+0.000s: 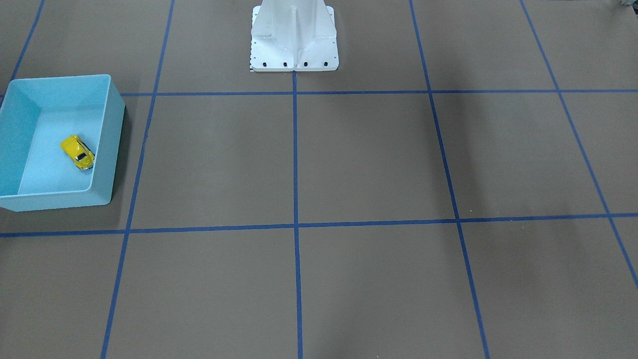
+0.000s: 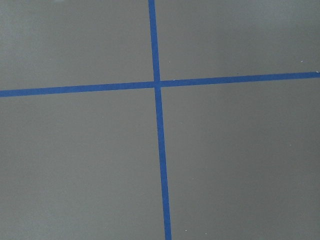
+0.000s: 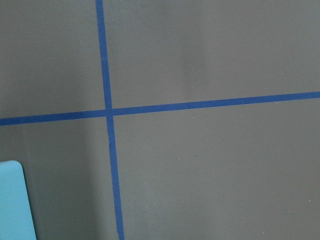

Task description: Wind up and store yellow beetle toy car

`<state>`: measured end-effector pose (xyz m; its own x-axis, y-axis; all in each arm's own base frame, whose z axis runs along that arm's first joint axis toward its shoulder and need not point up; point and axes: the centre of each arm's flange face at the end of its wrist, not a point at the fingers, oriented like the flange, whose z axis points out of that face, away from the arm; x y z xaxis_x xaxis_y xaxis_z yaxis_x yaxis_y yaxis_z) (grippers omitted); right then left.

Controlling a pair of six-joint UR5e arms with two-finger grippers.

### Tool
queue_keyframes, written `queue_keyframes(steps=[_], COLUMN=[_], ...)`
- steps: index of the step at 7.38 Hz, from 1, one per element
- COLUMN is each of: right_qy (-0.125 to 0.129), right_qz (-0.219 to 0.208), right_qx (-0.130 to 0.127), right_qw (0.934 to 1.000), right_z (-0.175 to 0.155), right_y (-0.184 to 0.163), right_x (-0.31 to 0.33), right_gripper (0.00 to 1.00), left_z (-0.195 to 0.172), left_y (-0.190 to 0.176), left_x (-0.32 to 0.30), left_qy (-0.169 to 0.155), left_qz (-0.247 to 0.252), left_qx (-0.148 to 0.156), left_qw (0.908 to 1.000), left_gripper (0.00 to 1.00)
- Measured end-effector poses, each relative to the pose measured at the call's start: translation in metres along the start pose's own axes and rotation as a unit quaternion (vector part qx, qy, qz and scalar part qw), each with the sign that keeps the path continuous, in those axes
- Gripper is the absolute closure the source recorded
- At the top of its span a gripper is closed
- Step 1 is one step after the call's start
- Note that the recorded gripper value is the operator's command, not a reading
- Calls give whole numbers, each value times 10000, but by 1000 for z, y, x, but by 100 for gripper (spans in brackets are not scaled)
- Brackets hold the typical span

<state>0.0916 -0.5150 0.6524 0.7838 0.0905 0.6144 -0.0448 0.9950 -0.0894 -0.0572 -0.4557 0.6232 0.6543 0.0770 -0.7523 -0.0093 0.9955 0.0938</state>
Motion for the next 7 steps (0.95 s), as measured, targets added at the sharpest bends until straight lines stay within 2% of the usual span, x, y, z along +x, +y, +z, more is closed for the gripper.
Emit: queue_keyframes(steps=[3, 7], right_qy=[10, -29], right_qz=[6, -105], right_qx=[-32, 66], right_qw=[10000, 9999], right_z=[3, -6], right_y=[1, 1], right_x=[2, -6], right_gripper=[0, 0], left_z=[0, 1], left_y=[0, 2], left_x=[0, -2], left_qy=[-1, -1], left_qz=[-2, -20], left_qx=[-1, -11], left_qw=[10000, 10000], left_gripper=[0, 0])
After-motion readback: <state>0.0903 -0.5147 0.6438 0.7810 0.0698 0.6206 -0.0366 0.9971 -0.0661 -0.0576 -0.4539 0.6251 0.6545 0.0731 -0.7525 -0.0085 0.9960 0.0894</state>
